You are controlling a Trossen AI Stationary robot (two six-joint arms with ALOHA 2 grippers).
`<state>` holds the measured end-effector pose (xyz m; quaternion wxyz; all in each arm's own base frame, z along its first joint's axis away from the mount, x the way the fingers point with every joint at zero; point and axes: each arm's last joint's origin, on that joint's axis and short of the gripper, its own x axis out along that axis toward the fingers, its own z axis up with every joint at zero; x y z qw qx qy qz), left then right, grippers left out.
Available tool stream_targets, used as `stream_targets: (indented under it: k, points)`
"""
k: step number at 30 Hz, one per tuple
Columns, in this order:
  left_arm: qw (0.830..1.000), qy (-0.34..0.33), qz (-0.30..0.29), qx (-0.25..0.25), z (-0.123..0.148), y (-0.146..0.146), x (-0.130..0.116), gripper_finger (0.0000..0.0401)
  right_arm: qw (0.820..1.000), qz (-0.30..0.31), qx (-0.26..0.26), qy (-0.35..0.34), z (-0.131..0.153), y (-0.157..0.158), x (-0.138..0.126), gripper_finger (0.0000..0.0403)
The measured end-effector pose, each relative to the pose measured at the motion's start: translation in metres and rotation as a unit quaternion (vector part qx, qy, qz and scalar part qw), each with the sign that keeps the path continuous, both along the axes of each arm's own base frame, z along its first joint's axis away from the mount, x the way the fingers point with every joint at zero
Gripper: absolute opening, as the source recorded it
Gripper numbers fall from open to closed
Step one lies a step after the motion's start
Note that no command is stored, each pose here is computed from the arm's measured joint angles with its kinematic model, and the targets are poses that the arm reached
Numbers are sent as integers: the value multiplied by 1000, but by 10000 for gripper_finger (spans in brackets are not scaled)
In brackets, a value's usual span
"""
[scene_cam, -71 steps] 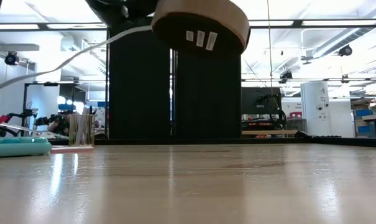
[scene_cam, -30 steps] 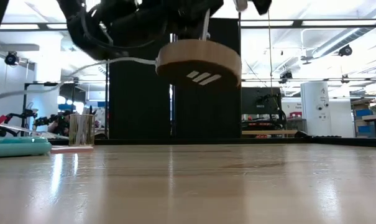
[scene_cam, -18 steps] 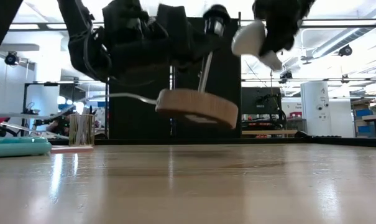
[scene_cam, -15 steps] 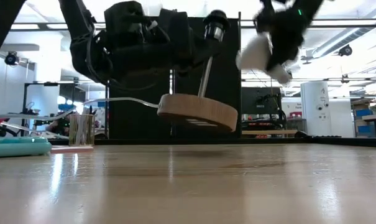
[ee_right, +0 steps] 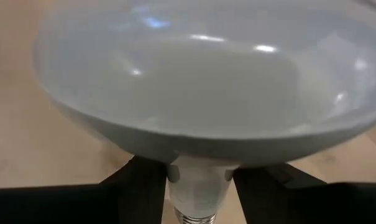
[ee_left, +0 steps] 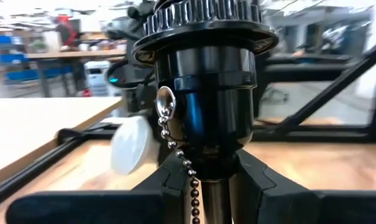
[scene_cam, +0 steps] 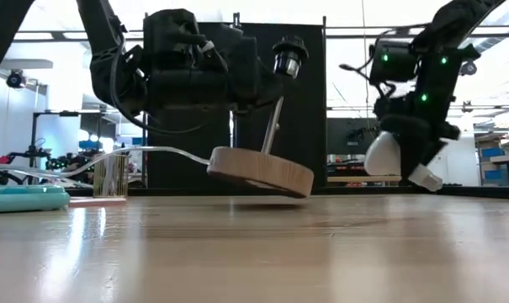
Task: Screw lightbulb
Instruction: Remove the lightbulb from the lamp
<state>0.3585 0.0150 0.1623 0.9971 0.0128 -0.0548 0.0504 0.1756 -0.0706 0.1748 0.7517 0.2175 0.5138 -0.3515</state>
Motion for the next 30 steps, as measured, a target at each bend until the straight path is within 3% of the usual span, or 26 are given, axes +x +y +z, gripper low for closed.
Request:
stream_targets:
  k: [4,9,19,30]
  points:
    - [999,23,33,12,-4,3,0,61,995,-99,22,-6,-7,-9,-7,140]
    - [999,26,38,12,-4,3,0,61,987,-156,41,29,-9,-11,-19,149]
    - [998,56,37,21,-4,3,0,61,961,-224,107,125,-14,5,-40,148]
    - [988,141,33,47,-3,4,-7,85,953,-249,135,110,-22,8,-42,142]
